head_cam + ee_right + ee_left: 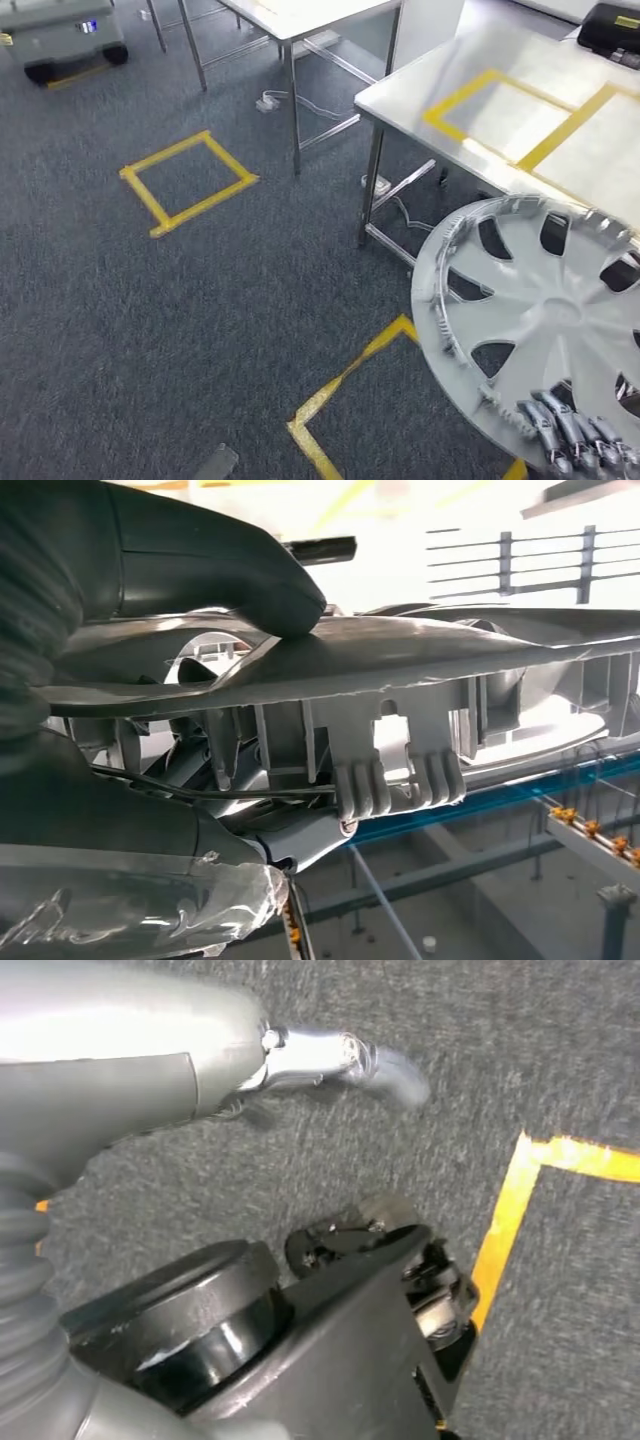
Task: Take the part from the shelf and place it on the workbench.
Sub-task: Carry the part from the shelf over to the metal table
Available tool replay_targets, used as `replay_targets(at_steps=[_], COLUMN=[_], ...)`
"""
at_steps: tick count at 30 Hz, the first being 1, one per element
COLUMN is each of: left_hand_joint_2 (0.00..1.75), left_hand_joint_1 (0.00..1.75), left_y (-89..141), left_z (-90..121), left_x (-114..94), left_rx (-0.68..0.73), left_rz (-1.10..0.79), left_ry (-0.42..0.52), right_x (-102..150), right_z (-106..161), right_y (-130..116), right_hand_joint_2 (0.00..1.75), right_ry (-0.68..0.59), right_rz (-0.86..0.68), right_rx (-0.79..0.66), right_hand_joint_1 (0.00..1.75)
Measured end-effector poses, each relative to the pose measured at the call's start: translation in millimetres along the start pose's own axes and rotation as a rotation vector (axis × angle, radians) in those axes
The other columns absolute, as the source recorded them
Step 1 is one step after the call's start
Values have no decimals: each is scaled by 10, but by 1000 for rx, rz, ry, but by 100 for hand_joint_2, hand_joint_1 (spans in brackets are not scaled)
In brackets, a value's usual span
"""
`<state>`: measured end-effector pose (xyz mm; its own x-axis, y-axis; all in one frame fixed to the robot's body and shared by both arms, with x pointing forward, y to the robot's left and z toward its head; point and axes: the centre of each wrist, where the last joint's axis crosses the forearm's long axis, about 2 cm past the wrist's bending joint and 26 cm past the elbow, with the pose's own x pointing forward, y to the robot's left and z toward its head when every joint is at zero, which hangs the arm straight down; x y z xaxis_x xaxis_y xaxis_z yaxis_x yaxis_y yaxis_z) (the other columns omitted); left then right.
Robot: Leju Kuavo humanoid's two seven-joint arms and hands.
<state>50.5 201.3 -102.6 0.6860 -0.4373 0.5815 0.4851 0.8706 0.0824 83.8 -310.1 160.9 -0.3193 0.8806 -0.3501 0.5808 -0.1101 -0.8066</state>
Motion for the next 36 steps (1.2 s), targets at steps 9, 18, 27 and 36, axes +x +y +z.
replay_targets(at_steps=[9, 18, 27, 36], left_hand_joint_2=[175, 175, 175, 175], left_hand_joint_1=[0, 0, 0, 0], left_y=[-7, -3, 17, 17], left_z=[12, -9, -8, -3], left_x=[-24, 19, 10, -2], left_rx=[-7, -7, -2, 17], left_rz=[16, 19, 18, 33], left_ry=[-5, -13, -12, -3], right_x=[-5, 22, 19, 130], right_z=[8, 28, 29, 158], right_y=[11, 15, 16, -51], right_hand_joint_2=[175, 175, 175, 175], right_ry=[-6, 18, 33, 83], right_rz=[3, -4, -1, -33], right_rx=[5, 19, 21, 70], right_hand_joint_1=[175, 175, 175, 175])
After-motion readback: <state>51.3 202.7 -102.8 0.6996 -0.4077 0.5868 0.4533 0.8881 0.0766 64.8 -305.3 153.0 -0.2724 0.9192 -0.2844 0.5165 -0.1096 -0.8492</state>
